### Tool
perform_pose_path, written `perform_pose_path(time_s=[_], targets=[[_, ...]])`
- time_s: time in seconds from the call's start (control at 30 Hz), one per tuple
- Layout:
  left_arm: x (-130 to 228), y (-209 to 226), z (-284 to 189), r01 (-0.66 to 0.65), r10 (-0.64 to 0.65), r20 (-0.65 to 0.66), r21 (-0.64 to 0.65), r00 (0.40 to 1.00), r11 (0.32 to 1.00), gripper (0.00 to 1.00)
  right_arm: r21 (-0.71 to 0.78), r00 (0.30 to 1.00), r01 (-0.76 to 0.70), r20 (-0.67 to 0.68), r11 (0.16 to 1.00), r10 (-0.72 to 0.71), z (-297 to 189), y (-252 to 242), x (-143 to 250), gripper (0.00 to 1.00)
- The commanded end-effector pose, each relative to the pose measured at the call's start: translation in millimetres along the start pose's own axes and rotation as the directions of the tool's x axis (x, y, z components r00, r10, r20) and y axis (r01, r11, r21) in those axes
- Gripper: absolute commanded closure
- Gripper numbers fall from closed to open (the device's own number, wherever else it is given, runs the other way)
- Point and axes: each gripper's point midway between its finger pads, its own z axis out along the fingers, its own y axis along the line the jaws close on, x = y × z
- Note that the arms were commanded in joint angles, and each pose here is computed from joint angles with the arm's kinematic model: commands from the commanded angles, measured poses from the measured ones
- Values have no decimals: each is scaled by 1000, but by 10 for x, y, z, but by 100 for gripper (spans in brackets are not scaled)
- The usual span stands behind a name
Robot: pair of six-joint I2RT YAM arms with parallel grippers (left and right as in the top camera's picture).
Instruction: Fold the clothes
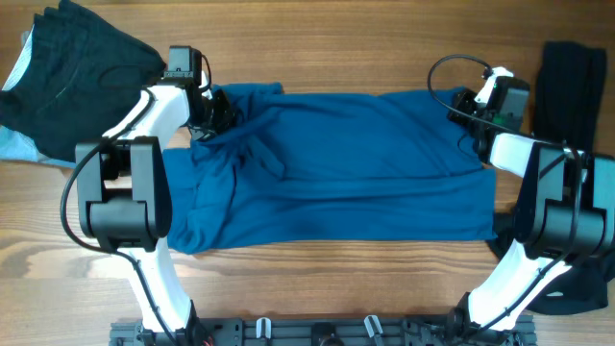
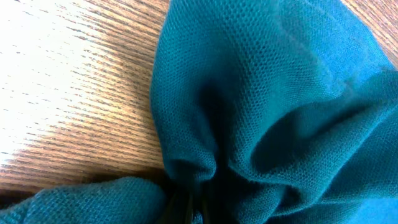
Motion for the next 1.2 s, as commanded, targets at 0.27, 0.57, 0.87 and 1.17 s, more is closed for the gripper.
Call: perform_pose_path(time_s=[0.27, 0.57, 0.87, 1.17], targets=[[-313, -158, -335, -27, 17, 145, 67, 989, 997, 96, 32, 1000, -16, 25, 999, 15, -272, -8, -291, 96], [-170, -169, -1127, -7, -6, 175, 73, 985, 997, 96, 116, 996, -84, 11, 990, 84, -1440, -119, -622, 96], [467, 498, -1229, 163, -174, -88, -125, 981, 979, 96, 363, 944, -124, -242, 923, 222, -1885, -721, 98, 96], [348, 134, -1527, 75, -57, -88, 213, 994, 974, 96, 351, 913, -96, -341, 931, 223, -1953, -700, 323, 96]])
